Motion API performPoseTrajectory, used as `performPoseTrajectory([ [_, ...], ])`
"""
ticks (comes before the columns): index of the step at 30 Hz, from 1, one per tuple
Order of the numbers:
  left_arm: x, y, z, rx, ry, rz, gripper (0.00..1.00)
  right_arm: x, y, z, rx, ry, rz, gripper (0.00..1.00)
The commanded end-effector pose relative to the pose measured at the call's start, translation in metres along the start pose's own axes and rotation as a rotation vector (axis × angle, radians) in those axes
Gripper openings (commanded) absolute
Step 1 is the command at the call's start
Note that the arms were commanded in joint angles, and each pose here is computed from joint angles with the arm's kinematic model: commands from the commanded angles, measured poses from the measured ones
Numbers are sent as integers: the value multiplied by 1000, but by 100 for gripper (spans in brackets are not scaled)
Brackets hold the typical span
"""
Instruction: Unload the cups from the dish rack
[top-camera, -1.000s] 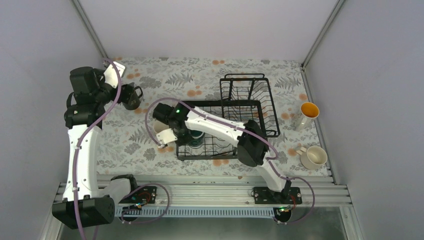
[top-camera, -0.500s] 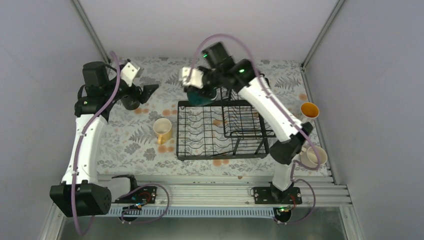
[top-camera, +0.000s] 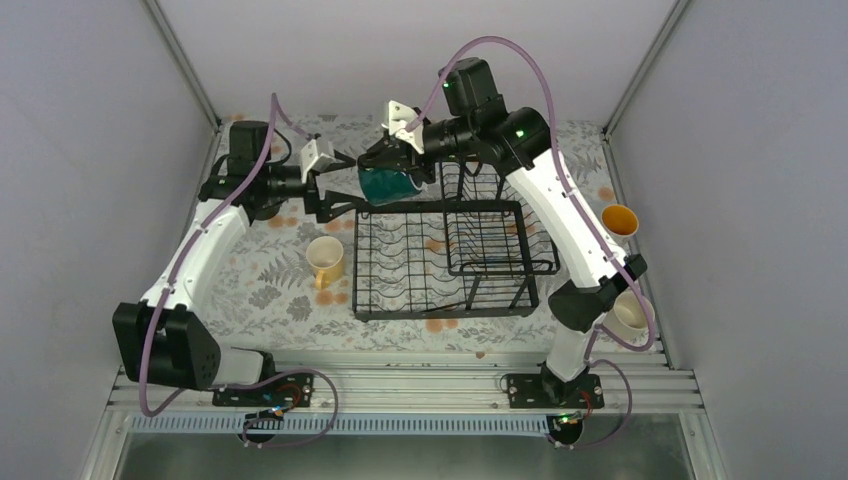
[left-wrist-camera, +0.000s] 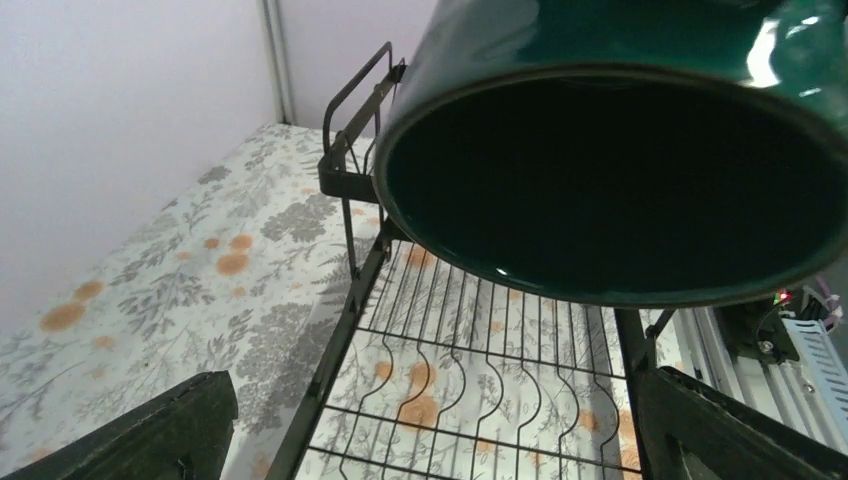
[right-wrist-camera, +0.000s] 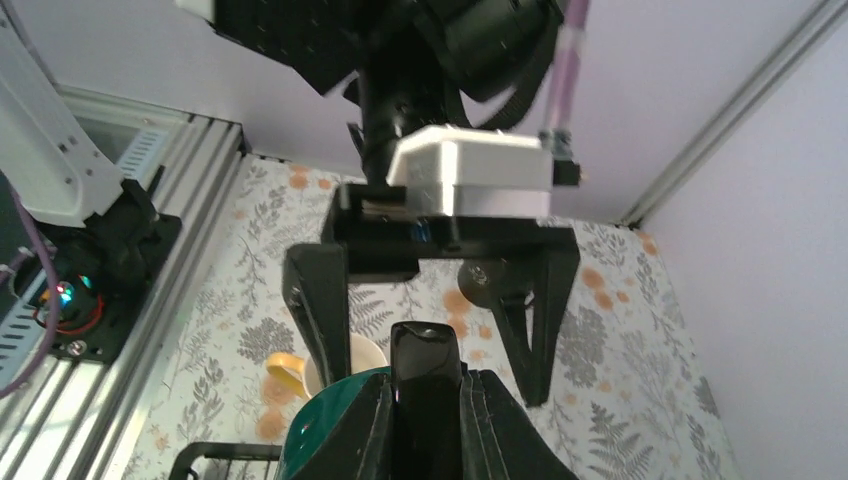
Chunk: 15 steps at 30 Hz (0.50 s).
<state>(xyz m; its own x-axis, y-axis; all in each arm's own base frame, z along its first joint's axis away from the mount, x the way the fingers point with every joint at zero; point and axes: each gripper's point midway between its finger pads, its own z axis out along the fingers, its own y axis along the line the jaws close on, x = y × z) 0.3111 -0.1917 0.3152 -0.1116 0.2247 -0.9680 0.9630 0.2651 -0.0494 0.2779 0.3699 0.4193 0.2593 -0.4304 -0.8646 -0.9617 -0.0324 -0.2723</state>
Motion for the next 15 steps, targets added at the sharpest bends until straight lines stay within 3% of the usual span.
performPoseTrajectory([
  [1, -29, -8, 1, 89, -80, 103, 100, -47, 9, -24, -21, -159, -59, 3],
  [8, -54, -15, -2, 174, -138, 102, 100, -42, 14, -15, -93, -180, -27, 3],
  [15, -58, -34, 3, 368, -189, 2, 98, -45, 13, -5, -154, -220, 0, 3],
])
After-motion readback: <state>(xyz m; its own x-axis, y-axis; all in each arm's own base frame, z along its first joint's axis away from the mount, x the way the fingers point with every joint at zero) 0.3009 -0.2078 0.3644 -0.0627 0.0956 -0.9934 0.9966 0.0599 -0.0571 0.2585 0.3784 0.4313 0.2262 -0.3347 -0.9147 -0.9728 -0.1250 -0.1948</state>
